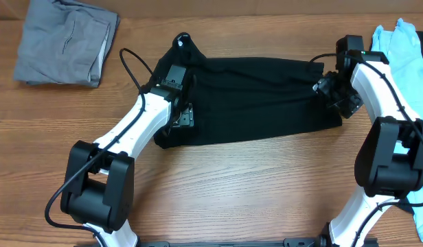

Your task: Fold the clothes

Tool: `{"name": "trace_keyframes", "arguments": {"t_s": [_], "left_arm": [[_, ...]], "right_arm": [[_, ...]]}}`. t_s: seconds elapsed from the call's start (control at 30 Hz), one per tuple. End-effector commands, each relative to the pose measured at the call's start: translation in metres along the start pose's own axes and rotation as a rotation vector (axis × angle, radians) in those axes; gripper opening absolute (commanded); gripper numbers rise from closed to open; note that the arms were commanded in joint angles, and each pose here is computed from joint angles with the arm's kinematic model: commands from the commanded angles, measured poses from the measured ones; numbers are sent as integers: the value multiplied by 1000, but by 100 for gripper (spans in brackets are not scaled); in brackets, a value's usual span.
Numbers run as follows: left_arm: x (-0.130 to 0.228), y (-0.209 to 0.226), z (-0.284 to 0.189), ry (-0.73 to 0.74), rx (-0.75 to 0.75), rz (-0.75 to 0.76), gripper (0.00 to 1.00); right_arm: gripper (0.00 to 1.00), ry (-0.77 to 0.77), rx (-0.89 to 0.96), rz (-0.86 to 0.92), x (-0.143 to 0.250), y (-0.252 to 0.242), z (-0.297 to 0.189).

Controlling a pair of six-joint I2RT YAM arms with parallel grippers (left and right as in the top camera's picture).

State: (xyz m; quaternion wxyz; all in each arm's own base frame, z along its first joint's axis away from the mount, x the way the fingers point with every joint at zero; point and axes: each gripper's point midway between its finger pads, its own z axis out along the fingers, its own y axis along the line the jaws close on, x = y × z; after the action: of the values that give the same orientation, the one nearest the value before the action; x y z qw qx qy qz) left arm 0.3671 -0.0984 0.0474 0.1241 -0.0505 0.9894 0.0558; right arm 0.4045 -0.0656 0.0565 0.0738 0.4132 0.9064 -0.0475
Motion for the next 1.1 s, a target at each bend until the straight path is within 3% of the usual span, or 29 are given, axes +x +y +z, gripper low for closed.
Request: {"name": "trace_keyframes", "arguments": {"t_s": [0.0,0.17,0.27,0.43,0.57,0.77,1.07], "left_arm": [[-50,-9,-31,-132,33,14,92],[-112,-16,-77,-320,93,23,95],[-145,-11,-96,-423,141,-17,79],[-178,-14,-103,-462,347,-20,79],[-193,-21,-90,-445,457,62,83],[-222,-45,-39,-469,480,119,85],[-258,-68,20,-583,525,56,81]], "right_arm": [[89,-51,-38,-29,-19,10,-15],[97,-120,-205,-134,-43,48,-48],[100,-152,-356,-207,-51,79,-62],[99,-161,-487,-287,-52,106,-68],[99,-181,-500,-286,-58,111,-64],[99,-179,-499,-283,-59,115,-56],[100,-129,-467,-284,-48,107,-49]]}}
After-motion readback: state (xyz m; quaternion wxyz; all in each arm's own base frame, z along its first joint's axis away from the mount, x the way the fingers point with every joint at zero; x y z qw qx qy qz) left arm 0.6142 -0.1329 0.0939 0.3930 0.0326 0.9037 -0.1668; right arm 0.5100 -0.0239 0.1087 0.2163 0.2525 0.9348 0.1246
